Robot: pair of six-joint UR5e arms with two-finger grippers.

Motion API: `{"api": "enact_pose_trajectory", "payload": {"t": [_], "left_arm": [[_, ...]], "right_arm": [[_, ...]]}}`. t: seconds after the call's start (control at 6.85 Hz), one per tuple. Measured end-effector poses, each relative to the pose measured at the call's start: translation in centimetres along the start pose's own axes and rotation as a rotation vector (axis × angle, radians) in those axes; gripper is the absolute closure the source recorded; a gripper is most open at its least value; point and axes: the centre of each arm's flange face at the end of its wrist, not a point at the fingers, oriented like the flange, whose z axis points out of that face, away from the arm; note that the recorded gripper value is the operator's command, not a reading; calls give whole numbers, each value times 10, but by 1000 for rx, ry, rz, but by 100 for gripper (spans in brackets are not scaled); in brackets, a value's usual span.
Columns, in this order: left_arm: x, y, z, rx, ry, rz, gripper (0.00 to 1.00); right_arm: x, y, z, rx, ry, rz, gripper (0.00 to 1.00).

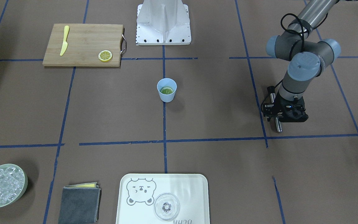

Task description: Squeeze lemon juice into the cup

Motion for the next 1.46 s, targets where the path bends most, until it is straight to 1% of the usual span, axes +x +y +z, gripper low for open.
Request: {"api": "enact_pose_trajectory", "payload": {"t": [0.29, 0.44, 0.58, 0.73, 0.88, 1.02, 1.17, 1.31, 1.46], "left_arm": [[0, -11, -35, 45, 37, -13, 0], [-25, -23, -54, 62, 50, -52, 0], [-67, -32, -71, 53, 67, -70, 0], [-131, -39, -85, 43, 64, -22, 0], [-206, -47, -102, 40, 28, 53, 0], [-276, -51, -121, 17, -23, 76, 0], [-332, -48, -140, -13, -58, 66, 0], [-383, -29, -151, -46, -56, 35, 0], [-422, 3, -152, -70, -3, -24, 0]], "right_arm": [[0, 0, 0, 0, -1, -1, 0], [-1, 0, -1, 2, -1, -3, 0], [-1, 0, -1, 3, -1, -4, 0], [-1, 0, -1, 4, 0, -5, 0], [-1, 0, -2, 4, 0, -6, 0], [-2, -1, -1, 4, 0, -6, 0], [-2, -1, -2, 5, 0, -8, 0], [-2, -1, -3, 7, 1, -10, 0], [-3, -2, -3, 8, 2, -11, 0]]}}
